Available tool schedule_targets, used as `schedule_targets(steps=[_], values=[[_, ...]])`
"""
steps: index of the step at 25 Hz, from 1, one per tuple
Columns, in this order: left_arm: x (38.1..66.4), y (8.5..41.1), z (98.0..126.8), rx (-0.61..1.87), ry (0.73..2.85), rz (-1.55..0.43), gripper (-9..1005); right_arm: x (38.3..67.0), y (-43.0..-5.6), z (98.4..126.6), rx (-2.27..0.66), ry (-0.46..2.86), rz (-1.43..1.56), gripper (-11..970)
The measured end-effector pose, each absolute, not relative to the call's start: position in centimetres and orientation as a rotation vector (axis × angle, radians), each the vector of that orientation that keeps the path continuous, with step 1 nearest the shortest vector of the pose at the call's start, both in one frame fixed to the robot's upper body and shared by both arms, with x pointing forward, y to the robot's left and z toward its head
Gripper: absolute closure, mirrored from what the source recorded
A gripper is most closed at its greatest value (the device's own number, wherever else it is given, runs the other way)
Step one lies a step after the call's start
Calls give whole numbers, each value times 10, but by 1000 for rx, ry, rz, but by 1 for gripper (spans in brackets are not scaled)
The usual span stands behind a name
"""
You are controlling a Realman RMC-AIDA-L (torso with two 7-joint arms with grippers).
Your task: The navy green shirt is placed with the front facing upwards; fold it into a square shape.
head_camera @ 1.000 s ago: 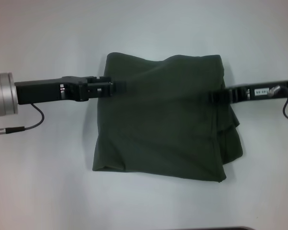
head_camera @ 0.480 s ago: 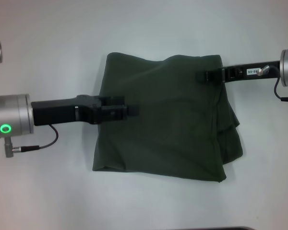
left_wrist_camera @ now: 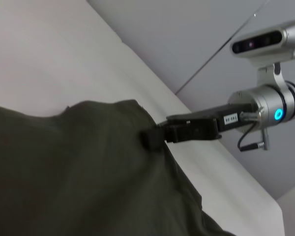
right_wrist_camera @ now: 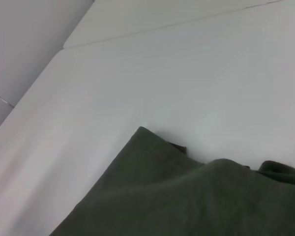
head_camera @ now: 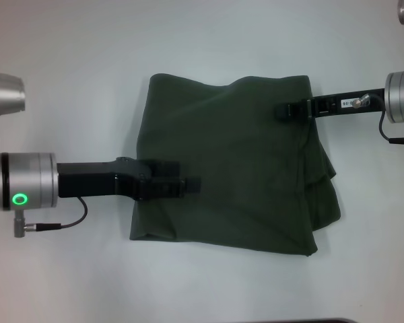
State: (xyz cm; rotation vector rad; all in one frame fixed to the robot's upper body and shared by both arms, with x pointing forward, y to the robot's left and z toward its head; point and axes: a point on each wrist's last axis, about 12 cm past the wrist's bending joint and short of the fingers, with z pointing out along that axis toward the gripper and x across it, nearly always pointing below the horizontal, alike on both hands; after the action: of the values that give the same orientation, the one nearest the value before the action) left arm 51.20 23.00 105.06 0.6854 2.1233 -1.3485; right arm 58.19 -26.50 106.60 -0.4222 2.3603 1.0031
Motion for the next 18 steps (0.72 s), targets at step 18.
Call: schedule_targets(steps=[18], values=[[514, 227, 1069, 758, 2034, -1417, 199, 553, -256, 1070, -656, 2287, 1217, 926]])
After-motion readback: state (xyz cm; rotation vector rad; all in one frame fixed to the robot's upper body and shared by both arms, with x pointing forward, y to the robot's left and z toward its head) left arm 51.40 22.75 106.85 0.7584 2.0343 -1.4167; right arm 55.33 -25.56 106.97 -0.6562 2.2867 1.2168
